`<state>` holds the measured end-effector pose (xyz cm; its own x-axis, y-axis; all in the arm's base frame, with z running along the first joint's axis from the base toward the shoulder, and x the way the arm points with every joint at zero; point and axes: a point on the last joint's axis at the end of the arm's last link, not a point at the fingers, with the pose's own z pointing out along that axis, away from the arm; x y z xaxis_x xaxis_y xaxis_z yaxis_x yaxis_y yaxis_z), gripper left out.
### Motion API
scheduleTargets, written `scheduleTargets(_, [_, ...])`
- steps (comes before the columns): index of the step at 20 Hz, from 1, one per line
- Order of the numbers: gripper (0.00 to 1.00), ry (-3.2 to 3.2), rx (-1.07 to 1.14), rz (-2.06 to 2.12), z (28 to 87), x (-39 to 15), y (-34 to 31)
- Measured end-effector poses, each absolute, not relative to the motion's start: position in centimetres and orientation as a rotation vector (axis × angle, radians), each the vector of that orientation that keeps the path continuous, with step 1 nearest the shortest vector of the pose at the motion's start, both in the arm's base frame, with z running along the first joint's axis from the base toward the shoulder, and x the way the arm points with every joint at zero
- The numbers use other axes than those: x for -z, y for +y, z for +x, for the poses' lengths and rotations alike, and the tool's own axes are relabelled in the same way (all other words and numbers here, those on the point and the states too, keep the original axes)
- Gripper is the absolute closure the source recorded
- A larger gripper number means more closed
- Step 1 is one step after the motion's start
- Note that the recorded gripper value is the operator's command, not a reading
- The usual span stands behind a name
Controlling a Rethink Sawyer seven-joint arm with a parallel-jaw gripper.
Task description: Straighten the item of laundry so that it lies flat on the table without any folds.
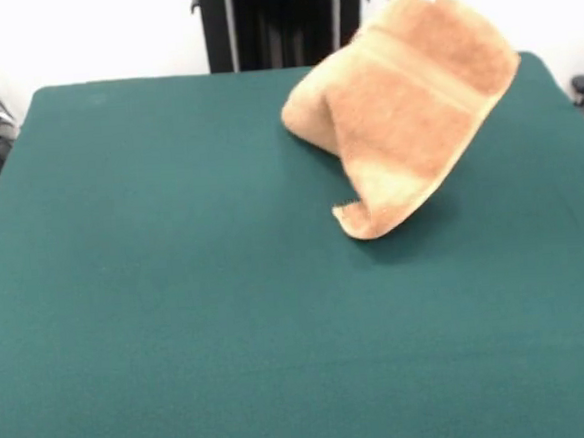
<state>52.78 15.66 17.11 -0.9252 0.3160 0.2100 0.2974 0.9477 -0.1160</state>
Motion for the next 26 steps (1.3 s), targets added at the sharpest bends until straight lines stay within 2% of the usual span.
scheduleTargets(26, [1.0,-2.615,-0.075,-0.956,51.1,-28.8,26.2])
